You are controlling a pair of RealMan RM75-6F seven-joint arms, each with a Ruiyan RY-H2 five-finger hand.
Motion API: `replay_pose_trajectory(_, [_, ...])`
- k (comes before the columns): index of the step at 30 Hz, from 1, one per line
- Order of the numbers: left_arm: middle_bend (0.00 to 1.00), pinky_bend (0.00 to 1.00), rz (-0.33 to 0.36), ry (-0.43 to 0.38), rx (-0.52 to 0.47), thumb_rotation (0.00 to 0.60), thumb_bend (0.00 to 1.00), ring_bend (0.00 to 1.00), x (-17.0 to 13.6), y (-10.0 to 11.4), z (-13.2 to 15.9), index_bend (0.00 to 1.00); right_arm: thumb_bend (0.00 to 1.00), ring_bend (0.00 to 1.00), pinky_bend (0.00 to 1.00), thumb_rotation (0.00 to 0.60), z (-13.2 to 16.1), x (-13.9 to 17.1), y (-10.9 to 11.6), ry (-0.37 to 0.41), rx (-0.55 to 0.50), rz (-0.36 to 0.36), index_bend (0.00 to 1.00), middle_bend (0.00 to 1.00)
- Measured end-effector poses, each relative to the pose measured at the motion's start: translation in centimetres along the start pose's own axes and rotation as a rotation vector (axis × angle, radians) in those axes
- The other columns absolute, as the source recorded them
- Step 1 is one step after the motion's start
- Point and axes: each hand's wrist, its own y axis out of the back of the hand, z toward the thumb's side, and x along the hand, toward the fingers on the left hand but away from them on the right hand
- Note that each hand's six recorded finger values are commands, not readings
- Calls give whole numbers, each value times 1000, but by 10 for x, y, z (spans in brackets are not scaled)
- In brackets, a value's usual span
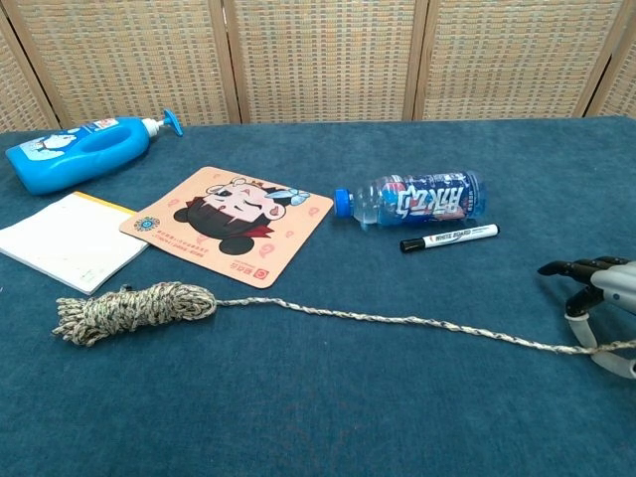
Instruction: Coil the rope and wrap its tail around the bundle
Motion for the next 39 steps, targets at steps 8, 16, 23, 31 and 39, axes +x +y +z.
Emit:
replay_pose_trajectory(8, [0, 0, -65, 37, -6, 600, 57, 0, 3, -9, -4, 0, 463, 0, 0, 600, 1, 15, 22, 23, -70, -118, 658, 51])
replay_pose_trajectory(16, [0, 12, -107, 30, -13, 600, 69, 0, 17, -26, 6, 0, 476, 0, 0, 600, 6, 36, 41, 51, -77, -226, 675, 90])
replay_pose_trajectory(23, [33, 74, -184, 4, -84, 600, 70, 16, 44, -57, 30, 0, 476, 0, 0, 600, 7, 41, 44, 52, -65, -241, 683, 116])
replay_pose_trajectory(31, [27, 110, -285, -82, -71, 600, 71, 16, 70, -92, 73, 0, 477, 0, 0, 600, 10, 43, 48, 61, -61, -260, 689, 130])
replay_pose_trajectory(39, [80, 115, -320, -116, -64, 600, 105, 22, 86, -117, 108, 69, 509, 0, 0, 600, 8, 44, 49, 61, -59, -265, 692, 140])
